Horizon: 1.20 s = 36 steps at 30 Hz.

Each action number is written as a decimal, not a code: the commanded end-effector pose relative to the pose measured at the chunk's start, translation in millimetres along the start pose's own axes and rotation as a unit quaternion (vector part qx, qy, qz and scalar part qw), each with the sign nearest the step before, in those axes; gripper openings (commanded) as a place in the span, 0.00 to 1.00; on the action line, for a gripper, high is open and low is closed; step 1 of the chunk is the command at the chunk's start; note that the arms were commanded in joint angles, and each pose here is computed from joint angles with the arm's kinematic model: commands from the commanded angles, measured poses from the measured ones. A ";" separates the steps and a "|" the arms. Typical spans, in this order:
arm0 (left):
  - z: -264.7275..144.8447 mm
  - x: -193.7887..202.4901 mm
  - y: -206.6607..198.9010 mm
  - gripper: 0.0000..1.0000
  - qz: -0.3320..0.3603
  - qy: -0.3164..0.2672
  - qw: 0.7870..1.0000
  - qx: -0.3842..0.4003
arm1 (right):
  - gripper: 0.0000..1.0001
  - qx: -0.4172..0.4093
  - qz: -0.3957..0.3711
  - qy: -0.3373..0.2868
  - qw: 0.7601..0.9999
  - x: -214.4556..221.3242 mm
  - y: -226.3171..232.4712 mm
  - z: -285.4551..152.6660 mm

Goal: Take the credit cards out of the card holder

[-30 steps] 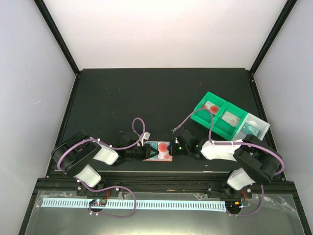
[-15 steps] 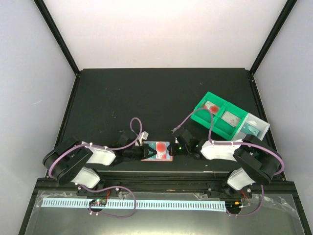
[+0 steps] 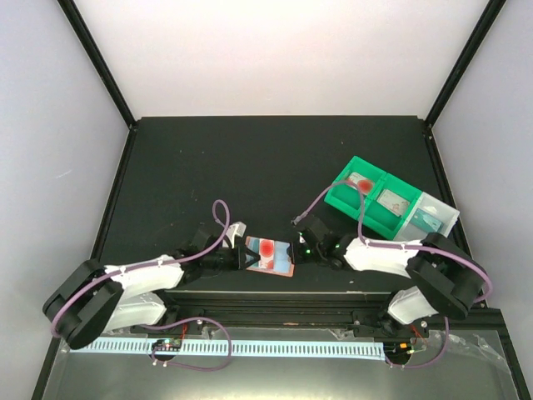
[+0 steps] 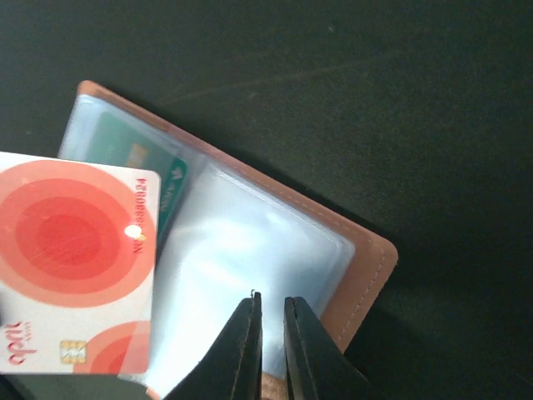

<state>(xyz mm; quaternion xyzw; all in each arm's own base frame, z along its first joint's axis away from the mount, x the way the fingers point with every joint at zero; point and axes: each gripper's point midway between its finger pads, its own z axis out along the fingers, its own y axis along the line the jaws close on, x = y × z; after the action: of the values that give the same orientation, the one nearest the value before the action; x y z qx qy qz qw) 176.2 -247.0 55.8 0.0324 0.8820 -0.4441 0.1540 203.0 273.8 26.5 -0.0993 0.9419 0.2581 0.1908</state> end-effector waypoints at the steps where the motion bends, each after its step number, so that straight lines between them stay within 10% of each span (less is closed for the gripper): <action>1: -7.4 -5.2 -5.5 0.01 0.032 -0.004 0.999 -0.008 | 0.13 -0.007 -0.049 -0.038 0.998 -22.4 14.9 -24.1; 14: -24.5 0.3 -49.1 0.02 0.120 0.027 0.990 0.061 | 0.35 -0.174 -0.280 -0.003 0.944 -23.5 93.4 -97.4; 36: -54.9 21.6 -107.0 0.01 0.201 0.071 0.957 0.198 | 0.43 -0.284 -0.228 0.081 0.928 -25.4 99.2 -100.9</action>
<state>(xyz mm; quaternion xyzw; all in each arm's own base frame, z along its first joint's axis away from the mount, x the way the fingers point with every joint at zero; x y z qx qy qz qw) 126.3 -263.8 136.6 0.2313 0.7977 -0.5361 0.1511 176.1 303.0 159.0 -0.3713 0.8081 0.4295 0.1571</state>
